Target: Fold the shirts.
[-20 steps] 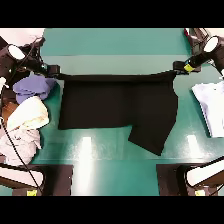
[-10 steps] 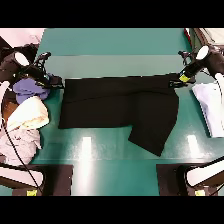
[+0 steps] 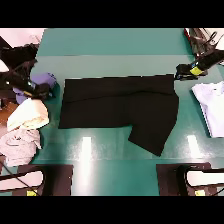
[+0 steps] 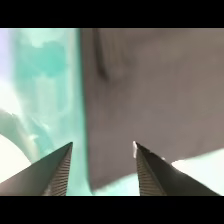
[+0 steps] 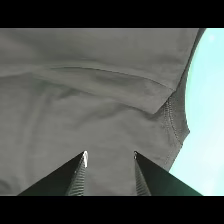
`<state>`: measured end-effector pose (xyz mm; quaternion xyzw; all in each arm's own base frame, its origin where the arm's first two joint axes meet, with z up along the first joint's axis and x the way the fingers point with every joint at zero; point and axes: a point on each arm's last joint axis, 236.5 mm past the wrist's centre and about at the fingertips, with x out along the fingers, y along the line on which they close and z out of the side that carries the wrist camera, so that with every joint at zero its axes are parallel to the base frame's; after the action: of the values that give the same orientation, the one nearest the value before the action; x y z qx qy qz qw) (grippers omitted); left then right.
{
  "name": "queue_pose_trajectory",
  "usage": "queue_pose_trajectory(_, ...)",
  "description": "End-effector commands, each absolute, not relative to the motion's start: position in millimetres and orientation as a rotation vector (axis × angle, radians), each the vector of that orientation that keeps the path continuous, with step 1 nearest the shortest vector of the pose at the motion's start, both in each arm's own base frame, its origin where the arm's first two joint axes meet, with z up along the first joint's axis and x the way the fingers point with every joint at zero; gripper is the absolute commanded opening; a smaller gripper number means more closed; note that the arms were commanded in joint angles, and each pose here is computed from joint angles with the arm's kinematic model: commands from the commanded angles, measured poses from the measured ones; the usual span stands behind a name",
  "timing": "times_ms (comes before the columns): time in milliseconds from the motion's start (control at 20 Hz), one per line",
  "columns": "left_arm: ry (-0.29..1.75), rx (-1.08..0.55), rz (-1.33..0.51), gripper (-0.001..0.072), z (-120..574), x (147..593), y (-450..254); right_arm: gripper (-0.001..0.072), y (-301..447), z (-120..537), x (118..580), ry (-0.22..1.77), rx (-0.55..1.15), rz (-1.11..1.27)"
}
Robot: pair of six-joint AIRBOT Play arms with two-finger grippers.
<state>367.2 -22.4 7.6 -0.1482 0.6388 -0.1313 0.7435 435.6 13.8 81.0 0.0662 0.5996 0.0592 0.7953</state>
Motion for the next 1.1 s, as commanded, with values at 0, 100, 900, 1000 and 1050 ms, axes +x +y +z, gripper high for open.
queue_pose_trajectory(0, 1.452, -0.413, -0.313, 0.0466, -24, 320, -40, 0.0356, 20, 114, 429, 1.207, 0.132, 0.156)
queue_pose_trajectory(100, 1.502, -0.458, -0.304, 0.0466, -47, 301, -46, 0.0356, 20, 122, 426, 1.192, 0.125, 0.161)
queue_pose_trajectory(900, 1.584, -0.586, -0.310, 0.0023, -81, 264, -68, 0.0356, 21, 124, 408, 1.245, 0.119, 0.171)
queue_pose_trajectory(1000, 1.584, -0.584, -0.313, 0.0021, -79, 264, -68, 0.0356, 22, 120, 399, 1.285, 0.117, 0.175)
queue_pose_trajectory(1050, 1.576, -0.578, -0.313, 0.0021, -77, 264, -68, 0.0356, 22, 116, 392, 1.310, 0.119, 0.177)
